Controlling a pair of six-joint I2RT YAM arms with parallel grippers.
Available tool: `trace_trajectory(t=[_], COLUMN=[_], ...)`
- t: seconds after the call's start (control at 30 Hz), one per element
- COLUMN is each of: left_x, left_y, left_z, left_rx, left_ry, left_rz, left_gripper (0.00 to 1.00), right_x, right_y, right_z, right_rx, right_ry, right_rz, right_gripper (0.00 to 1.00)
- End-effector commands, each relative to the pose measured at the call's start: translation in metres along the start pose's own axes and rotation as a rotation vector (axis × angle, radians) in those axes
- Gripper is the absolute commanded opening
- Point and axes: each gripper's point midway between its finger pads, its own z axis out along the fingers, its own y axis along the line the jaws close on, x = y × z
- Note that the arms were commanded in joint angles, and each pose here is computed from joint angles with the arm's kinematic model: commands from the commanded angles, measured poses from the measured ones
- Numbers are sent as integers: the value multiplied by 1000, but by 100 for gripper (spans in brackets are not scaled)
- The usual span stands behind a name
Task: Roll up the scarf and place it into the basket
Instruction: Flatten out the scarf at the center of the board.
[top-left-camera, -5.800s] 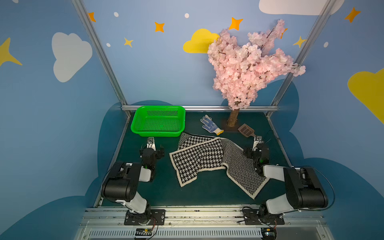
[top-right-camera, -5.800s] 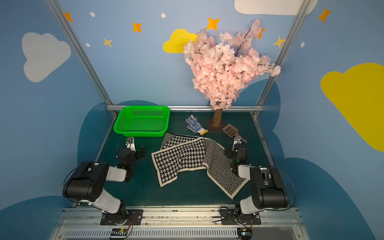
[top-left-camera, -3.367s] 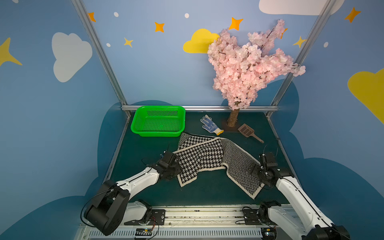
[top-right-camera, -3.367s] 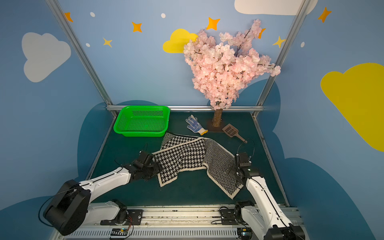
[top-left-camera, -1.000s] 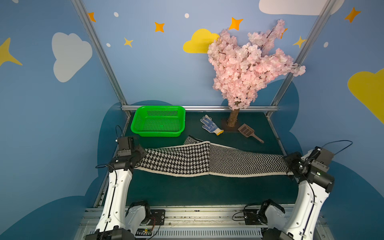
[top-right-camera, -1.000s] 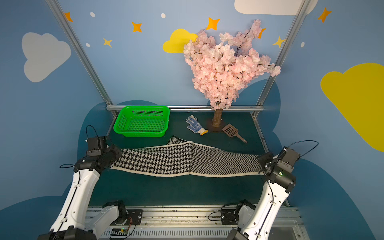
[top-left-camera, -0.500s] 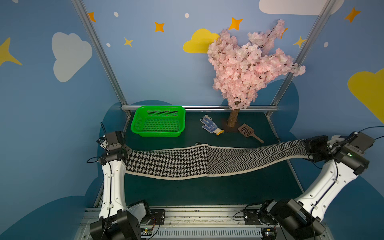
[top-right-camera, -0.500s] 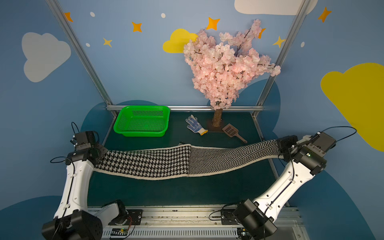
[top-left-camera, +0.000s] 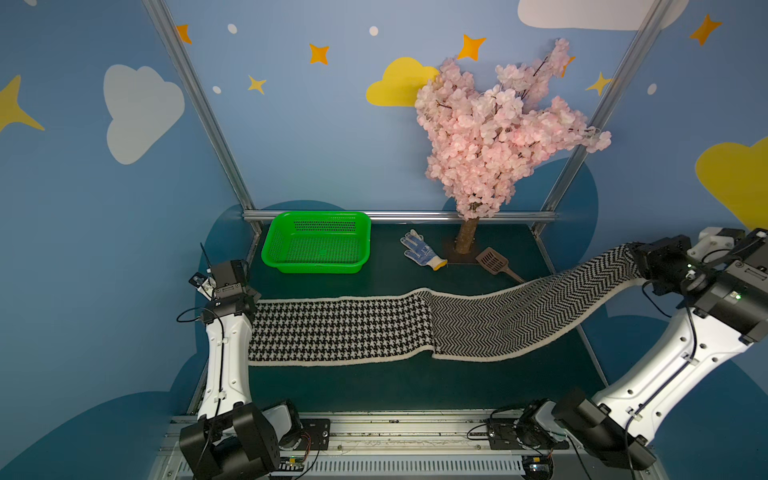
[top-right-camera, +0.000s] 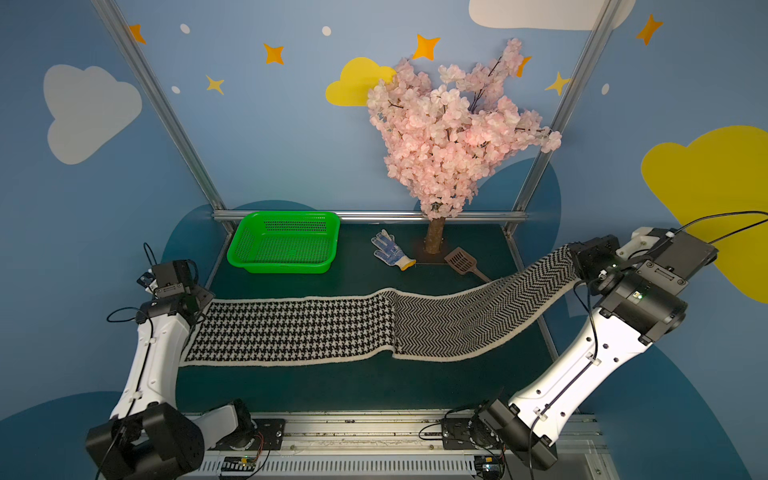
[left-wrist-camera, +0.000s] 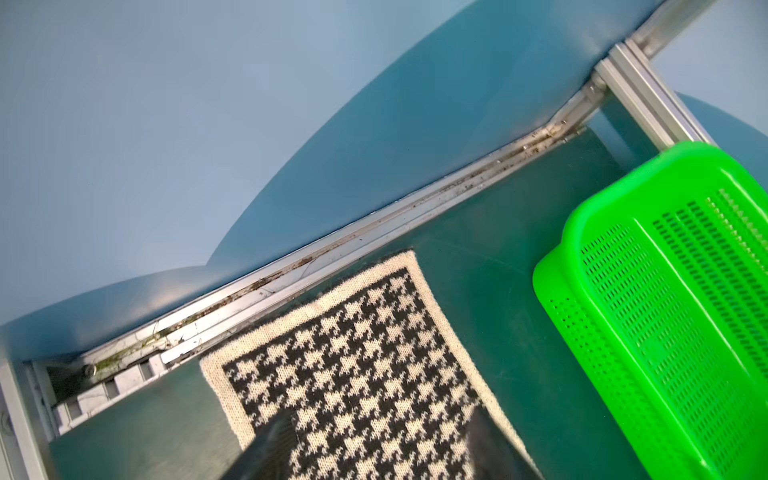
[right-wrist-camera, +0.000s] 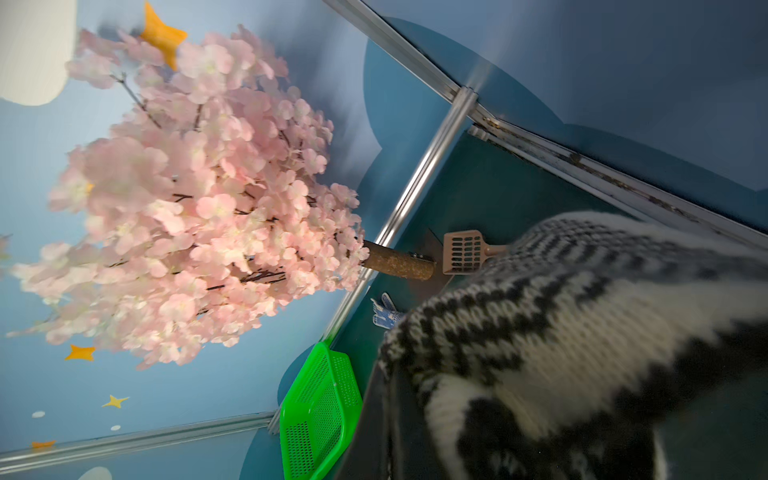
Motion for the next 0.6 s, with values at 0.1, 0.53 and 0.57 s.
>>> trace_trajectory(t=[0.1,0.53,0.57], left_x=[45,314,333], left_y=[-103,-264,-271], left_z=[-63,-221,-226], left_rx=[479,1058,1061], left_ry=[51,461,483], left_rz=[130,658,684], left_gripper=[99,100,100], right_x=[17,89,93], right_y=[60,116,119], right_z=[-11,3,3], right_rx=[-243,-504,-520], right_ry=[-32,155,166], right_rz=[-38,-198,-212], right_gripper=[0,0,0])
